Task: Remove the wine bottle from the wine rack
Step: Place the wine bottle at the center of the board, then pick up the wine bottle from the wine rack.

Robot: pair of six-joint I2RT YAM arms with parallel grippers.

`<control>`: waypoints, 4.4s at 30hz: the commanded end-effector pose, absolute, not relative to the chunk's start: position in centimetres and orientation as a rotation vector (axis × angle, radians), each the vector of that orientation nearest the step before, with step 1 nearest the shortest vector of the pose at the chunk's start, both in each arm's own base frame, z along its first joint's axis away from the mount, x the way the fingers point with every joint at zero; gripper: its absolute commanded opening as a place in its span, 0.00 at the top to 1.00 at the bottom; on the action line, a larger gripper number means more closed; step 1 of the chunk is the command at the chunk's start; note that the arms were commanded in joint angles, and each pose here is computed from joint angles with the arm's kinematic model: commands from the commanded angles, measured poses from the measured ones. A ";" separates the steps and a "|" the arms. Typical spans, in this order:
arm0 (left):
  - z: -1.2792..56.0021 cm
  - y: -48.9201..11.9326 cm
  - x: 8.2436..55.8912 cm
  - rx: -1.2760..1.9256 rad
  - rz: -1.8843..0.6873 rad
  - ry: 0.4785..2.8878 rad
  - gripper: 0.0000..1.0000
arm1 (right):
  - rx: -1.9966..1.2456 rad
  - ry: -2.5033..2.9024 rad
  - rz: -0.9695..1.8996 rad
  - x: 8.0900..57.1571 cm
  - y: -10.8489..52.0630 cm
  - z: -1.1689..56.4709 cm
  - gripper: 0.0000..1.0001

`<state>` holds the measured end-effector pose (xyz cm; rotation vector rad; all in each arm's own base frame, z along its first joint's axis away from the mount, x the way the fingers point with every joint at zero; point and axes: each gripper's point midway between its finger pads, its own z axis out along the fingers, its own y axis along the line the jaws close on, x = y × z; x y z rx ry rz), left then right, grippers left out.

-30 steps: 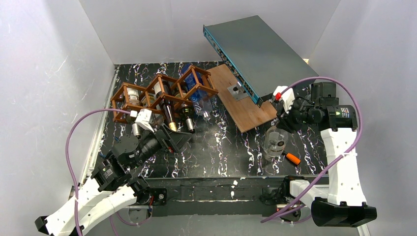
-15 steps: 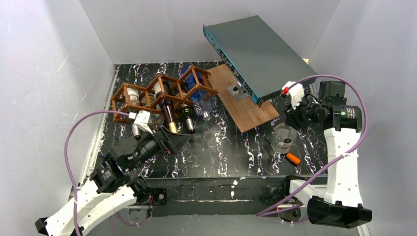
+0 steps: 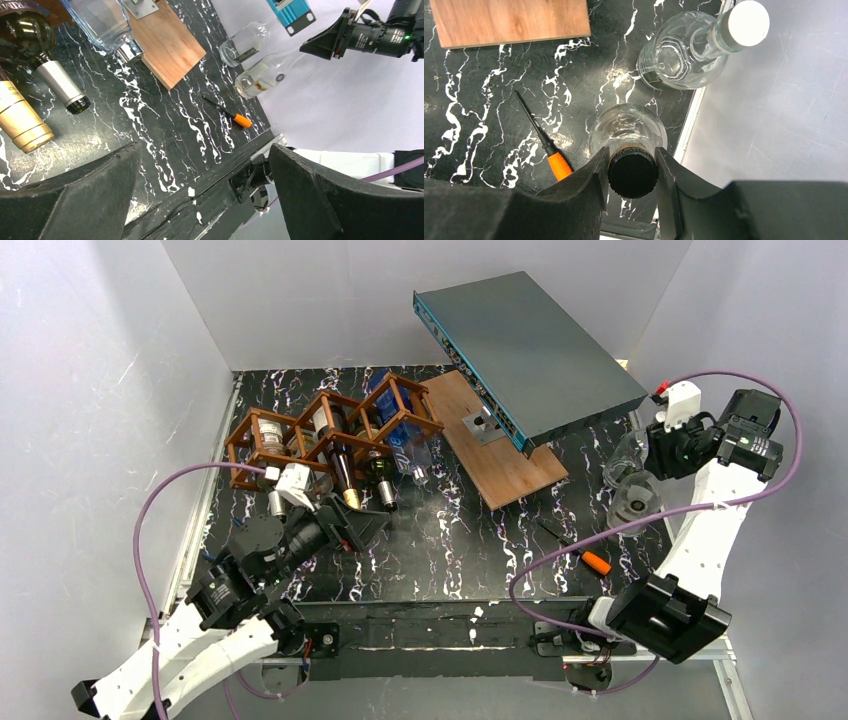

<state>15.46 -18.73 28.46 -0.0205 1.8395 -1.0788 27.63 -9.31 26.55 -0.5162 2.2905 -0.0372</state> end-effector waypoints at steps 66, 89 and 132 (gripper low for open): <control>28.6 -17.6 15.3 -0.009 -1.027 1.825 0.02 | -0.562 1.946 0.313 27.3 -3.4 34.3 0.06; 29.0 -18.3 15.8 -0.019 -1.031 1.839 0.02 | -0.782 1.762 0.680 27.1 11.3 38.9 0.05; 26.6 -14.4 17.6 -0.162 -0.723 1.961 0.02 | -1.369 1.713 0.302 27.5 37.0 29.9 0.04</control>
